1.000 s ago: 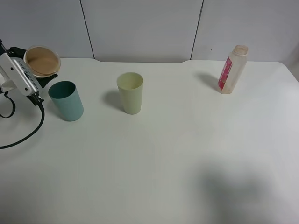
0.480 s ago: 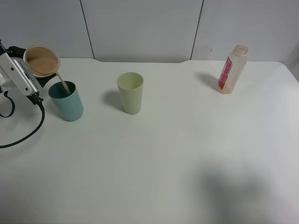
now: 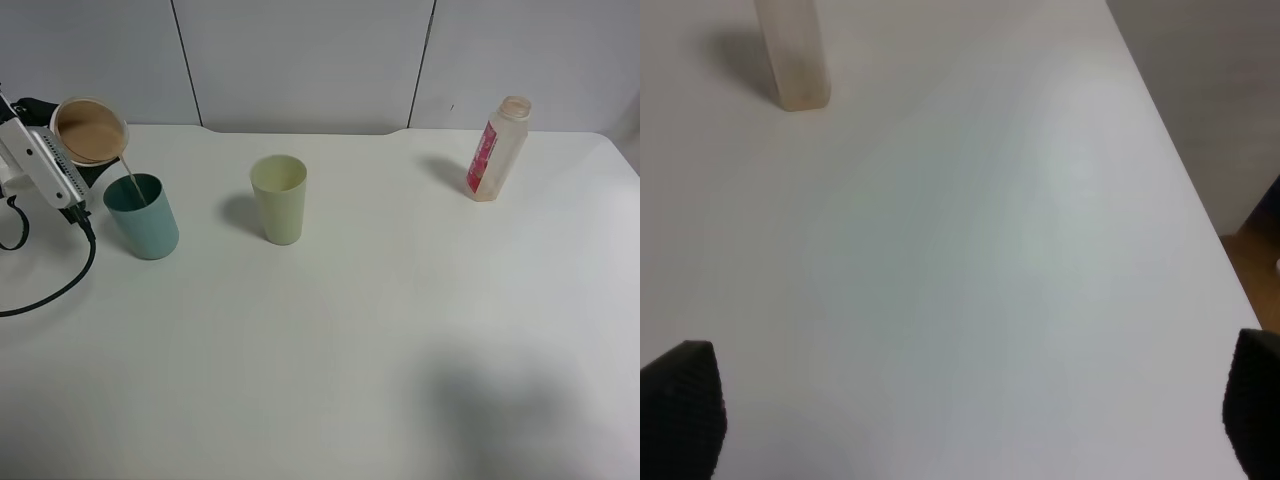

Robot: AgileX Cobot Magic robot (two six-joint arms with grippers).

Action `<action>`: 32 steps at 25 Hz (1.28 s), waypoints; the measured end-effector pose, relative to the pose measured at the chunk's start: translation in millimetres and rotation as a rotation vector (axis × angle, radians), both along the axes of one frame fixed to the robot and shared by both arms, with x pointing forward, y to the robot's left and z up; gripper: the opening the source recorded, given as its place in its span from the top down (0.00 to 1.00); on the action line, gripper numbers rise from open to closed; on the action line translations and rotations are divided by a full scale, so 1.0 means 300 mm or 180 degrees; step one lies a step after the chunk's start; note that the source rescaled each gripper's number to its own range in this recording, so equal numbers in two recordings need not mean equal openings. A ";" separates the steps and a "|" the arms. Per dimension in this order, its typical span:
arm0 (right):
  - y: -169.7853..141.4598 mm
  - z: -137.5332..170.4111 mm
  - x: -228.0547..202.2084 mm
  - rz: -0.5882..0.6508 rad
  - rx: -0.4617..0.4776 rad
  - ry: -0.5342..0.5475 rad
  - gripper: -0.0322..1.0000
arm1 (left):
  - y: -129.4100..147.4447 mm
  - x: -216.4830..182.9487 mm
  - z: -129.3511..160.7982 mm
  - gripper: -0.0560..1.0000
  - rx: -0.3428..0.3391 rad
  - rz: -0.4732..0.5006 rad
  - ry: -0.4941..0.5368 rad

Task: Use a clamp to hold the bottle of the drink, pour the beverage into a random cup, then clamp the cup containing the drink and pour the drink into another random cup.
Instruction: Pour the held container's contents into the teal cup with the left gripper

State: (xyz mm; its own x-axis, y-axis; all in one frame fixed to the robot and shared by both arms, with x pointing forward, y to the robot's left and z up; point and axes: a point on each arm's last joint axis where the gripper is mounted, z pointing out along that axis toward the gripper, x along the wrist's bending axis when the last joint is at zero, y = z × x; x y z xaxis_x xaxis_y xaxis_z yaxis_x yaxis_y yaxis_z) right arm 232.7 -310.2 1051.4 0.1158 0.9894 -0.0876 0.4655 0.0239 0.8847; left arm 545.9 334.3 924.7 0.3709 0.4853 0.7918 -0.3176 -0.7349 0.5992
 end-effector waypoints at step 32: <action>0.000 0.000 0.000 0.0000 0.0000 0.0000 0.00 | 0.007 0.004 0.004 0.94 0.0282 0.0048 -0.0201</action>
